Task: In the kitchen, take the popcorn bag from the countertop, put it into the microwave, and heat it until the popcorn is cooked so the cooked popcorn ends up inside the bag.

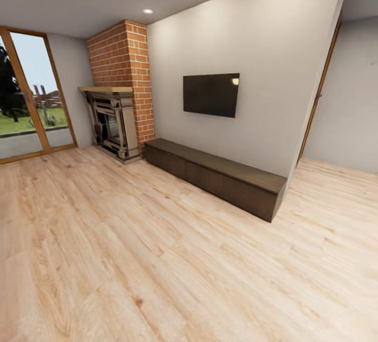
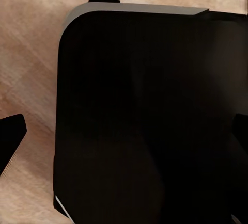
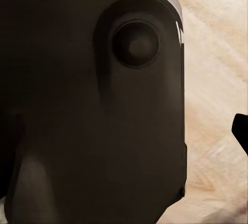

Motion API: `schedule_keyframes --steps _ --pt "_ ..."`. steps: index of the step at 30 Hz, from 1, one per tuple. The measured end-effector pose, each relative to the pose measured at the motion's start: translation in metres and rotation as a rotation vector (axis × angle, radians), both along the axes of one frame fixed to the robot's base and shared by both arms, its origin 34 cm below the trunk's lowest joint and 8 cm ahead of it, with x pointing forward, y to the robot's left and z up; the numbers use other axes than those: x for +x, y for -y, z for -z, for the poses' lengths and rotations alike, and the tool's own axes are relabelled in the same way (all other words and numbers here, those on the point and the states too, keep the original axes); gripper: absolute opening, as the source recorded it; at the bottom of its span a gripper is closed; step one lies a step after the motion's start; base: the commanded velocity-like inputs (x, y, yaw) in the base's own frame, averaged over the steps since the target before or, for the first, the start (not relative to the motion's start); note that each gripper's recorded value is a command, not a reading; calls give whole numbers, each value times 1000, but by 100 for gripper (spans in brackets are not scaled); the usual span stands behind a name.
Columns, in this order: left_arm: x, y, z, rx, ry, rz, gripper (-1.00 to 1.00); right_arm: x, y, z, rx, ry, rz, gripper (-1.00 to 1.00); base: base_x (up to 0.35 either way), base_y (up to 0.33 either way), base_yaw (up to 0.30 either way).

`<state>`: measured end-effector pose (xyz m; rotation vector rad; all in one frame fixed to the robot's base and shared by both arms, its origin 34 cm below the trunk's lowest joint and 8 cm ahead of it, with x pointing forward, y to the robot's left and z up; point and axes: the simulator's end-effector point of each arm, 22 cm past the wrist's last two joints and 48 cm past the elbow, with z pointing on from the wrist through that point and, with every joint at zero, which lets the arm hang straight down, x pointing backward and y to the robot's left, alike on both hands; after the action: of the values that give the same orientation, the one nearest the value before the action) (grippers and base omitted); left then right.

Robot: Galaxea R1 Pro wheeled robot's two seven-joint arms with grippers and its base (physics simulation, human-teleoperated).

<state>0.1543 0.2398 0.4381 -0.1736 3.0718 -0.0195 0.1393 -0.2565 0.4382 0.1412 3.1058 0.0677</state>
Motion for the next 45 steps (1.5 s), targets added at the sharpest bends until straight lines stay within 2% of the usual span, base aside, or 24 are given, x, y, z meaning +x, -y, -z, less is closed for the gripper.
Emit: schedule_keyframes --steps 37,41,45 --pt "0 -2 0 -2 -1 0 100 0 -1 0 3 2 1 100 0 0 -293" --pt "-1 -4 0 3 -2 -26 100 1 0 0 -4 2 1 100 0 0 -293" --pt "-1 -5 0 6 -3 -83 100 0 1 0 -7 2 1 100 0 0 -293"
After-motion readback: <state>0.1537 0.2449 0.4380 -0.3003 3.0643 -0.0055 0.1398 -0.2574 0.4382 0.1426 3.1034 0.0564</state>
